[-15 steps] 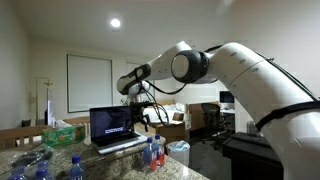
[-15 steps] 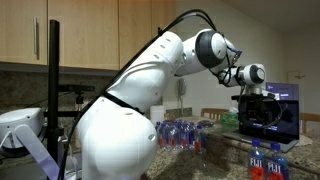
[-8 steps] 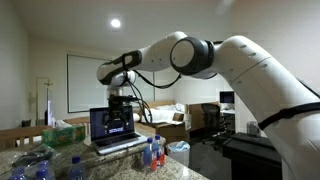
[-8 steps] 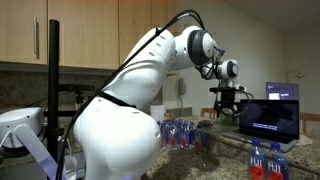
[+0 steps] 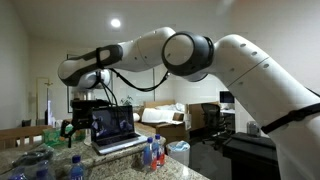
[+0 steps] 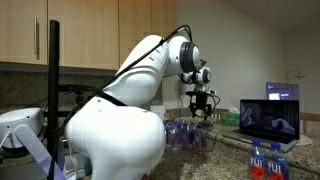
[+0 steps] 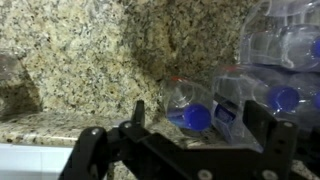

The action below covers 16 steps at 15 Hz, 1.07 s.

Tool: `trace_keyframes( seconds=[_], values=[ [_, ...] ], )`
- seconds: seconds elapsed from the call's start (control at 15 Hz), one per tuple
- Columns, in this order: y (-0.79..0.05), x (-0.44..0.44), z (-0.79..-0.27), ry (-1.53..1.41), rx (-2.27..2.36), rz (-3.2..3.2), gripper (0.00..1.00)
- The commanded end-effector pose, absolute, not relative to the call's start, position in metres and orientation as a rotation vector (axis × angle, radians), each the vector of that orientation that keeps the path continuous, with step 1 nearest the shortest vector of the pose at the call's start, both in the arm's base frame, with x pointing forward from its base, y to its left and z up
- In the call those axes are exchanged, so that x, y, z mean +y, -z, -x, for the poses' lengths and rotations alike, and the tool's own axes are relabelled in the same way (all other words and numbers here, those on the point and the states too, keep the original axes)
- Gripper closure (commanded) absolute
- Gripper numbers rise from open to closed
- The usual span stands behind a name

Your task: Move the three bottles to the right, one at a time

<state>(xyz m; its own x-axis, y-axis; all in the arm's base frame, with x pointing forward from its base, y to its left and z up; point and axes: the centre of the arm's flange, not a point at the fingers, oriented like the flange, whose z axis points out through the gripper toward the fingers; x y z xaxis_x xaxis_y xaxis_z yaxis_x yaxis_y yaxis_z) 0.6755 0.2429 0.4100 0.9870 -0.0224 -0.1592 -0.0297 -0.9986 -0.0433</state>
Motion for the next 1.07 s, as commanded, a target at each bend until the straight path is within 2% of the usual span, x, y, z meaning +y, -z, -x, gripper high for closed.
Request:
trace_keyframes(
  seconds=[0.0, 0.27, 0.8, 0.87, 0.93, 1.0],
  values=[
    [-0.404, 0.265, -0.683, -0.237, 0.219, 3.074, 0.00],
    [-0.395, 0.269, -0.687, -0.234, 0.401, 3.073, 0.00],
    [-0.371, 0.268, -0.701, -0.268, 0.427, 3.080, 0.00],
    [-0.368, 0.268, -0.702, -0.272, 0.431, 3.081, 0.07],
    [-0.365, 0.267, -0.703, -0.278, 0.431, 3.084, 0.27],
    [-0.363, 0.267, -0.704, -0.281, 0.430, 3.087, 0.33]
  ],
)
